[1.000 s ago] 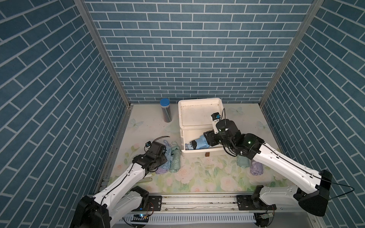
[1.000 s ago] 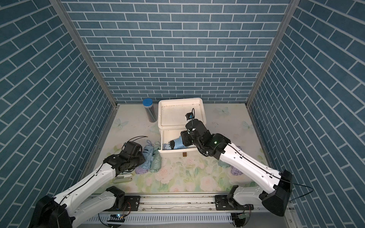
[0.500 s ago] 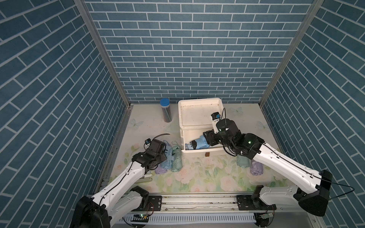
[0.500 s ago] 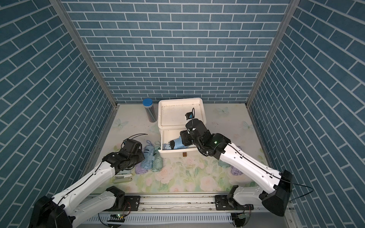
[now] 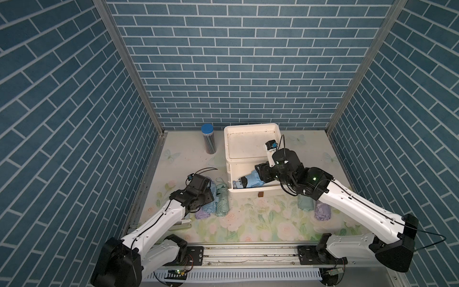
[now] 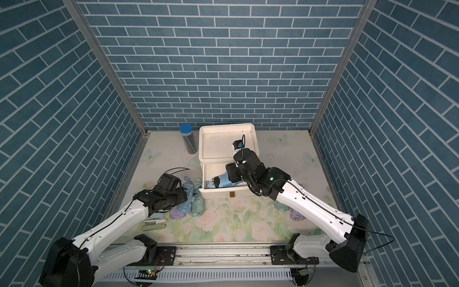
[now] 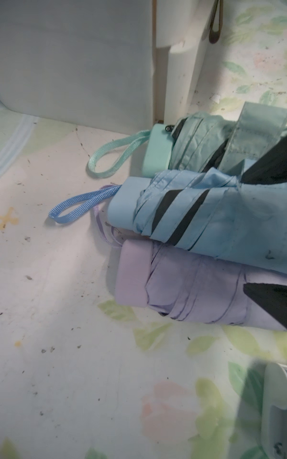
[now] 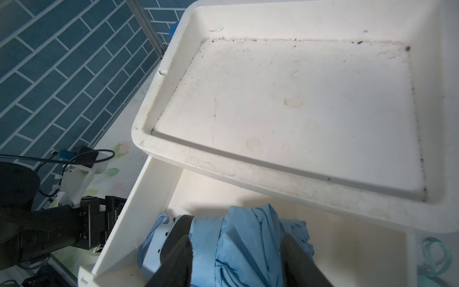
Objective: Place the umbrella in the drawer by color
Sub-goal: Pick up the umbrella from the center of the board.
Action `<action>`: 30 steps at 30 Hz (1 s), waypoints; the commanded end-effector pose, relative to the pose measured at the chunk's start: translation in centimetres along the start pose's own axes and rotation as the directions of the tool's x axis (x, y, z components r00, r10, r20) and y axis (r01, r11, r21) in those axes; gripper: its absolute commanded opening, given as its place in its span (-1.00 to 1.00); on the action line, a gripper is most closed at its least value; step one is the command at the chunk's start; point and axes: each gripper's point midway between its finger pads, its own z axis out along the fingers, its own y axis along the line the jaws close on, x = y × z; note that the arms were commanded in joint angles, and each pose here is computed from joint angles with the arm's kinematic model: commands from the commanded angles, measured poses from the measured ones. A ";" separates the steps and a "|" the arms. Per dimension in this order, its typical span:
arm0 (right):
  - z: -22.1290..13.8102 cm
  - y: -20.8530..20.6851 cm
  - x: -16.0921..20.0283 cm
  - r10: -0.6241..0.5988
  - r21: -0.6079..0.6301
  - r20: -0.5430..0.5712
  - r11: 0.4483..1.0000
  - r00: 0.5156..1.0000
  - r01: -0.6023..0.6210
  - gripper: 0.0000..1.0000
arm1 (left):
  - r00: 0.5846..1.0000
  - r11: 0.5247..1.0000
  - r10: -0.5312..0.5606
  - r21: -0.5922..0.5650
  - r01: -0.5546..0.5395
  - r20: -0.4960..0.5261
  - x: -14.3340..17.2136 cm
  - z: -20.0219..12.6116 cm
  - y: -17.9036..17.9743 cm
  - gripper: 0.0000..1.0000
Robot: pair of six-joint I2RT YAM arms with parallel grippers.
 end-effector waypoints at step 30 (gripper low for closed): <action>-0.4 2.6 -1.8 0.072 -0.254 0.041 0.965 0.997 -0.059 0.29 | 0.934 0.990 0.099 0.059 -0.126 0.342 -9.4 -10.6 -4.1 -1.00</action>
